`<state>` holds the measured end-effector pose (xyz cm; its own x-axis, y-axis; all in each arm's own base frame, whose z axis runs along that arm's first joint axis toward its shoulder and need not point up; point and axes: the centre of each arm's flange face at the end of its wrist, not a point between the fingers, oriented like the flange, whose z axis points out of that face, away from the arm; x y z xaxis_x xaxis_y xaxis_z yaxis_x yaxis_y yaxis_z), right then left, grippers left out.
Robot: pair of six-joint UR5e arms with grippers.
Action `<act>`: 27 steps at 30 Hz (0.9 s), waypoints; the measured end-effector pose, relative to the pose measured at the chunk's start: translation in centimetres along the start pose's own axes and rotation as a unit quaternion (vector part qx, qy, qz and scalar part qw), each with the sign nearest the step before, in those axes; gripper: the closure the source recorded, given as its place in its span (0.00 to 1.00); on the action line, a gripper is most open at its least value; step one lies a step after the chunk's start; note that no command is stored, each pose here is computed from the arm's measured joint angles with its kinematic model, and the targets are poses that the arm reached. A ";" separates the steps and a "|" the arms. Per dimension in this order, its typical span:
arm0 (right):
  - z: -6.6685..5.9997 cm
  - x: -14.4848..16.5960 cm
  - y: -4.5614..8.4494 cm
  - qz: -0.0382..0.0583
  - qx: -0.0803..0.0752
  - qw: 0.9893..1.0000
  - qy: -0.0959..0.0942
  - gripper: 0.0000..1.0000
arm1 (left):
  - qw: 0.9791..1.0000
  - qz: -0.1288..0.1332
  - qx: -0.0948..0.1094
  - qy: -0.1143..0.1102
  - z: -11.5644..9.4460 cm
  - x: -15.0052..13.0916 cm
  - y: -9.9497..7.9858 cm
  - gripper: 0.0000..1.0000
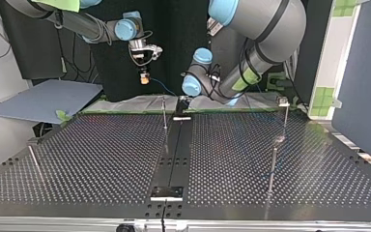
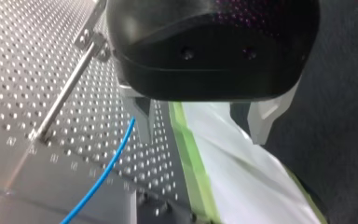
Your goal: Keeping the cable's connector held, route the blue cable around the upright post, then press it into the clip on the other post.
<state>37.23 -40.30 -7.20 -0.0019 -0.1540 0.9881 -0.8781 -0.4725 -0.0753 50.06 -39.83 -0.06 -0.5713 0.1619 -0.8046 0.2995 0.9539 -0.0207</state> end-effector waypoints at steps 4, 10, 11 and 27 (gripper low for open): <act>0.0 0.0 0.1 -0.003 -0.001 1.000 0.000 1.00 | 0.999 -0.020 0.025 0.003 -0.2 0.2 -0.9 0.00; 0.1 0.1 0.1 -0.011 -0.001 1.000 0.001 1.00 | 0.997 -0.048 0.060 0.005 -0.3 0.3 -2.1 0.00; 0.1 0.1 0.1 -0.012 -0.001 1.000 0.001 1.00 | 0.997 -0.052 0.065 0.004 -0.3 0.3 -2.3 0.00; 0.4 0.1 0.1 -0.018 0.000 1.000 0.002 1.00 | 0.982 -0.128 0.139 0.012 -0.3 0.1 -3.7 0.00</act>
<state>37.35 -40.67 -7.18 0.0280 -0.1333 0.9907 -0.8775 -0.4780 -0.0395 48.67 -43.32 0.10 -0.6719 -0.0656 -0.7378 0.3383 0.8590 -0.3844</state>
